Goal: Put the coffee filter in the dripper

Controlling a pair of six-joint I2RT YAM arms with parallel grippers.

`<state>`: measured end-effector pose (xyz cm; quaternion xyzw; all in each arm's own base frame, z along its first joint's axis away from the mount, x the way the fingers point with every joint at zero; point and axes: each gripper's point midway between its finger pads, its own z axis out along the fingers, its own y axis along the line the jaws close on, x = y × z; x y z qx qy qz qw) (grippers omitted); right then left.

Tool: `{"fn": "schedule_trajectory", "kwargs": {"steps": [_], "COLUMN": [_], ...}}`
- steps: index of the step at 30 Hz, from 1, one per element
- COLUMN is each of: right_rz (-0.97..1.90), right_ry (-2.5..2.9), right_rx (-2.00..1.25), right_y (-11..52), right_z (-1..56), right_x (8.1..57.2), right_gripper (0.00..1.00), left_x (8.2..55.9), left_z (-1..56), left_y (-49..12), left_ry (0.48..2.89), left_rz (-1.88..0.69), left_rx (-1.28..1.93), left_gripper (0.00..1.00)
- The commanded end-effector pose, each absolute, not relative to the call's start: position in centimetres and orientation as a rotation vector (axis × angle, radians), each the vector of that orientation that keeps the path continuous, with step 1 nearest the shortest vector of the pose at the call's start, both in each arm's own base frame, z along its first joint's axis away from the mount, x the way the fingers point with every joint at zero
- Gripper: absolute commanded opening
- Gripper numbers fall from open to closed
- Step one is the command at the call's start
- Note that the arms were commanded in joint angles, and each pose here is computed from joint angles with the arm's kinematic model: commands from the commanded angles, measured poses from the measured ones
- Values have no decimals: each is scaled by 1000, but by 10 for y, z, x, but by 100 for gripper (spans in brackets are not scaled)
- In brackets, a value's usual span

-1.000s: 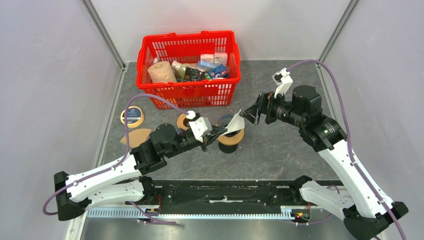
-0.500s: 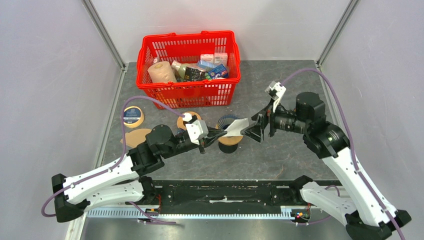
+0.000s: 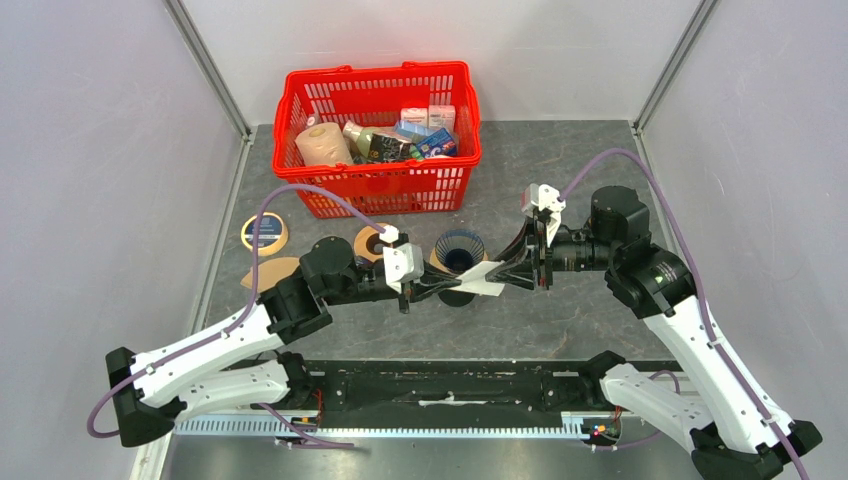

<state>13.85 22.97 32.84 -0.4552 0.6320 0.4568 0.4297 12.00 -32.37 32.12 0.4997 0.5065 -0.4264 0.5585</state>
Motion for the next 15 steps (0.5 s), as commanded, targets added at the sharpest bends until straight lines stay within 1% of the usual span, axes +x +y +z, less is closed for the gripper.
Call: {"fn": "schedule_trajectory", "kwargs": {"steps": [1,2,3,4,5,6,10,13,15], "right_rz": [1233,1222,1206,1197,1187,1184,1193,1200,1179], "right_ry": [1441,1451,1463,1475,1481,1475,1447,1456,1449], "right_rx": [-1231,-1216,-1196,-1181,-1167,-1165,-1181,-1184,-1187], "right_y": [235,234,234,234,234,234,235,237,238], "right_z": [347,348,350,350,352,353,355,355,355], "right_x": [120,123,126,128,131,130,130,133,137], "right_gripper": [10,0,0,0,0,0,0,0,0], "left_x": [117,118,120,121,123,125,130,130,129], "left_z": [343,342,342,341,340,338,326,330,331], "left_y": [-326,-325,-325,-325,-325,-325,-334,-341,-345], "left_ry": [1135,1149,1163,1173,1191,1209,1267,1309,1326], "left_rz": [-1023,-1019,-1016,-1016,-1014,-1020,-1068,-1126,-1154], "left_rx": [1184,1184,1175,1165,1147,1124,1070,1039,1032], "left_gripper": [2,14,33,57,75,83,85,86,76]}}
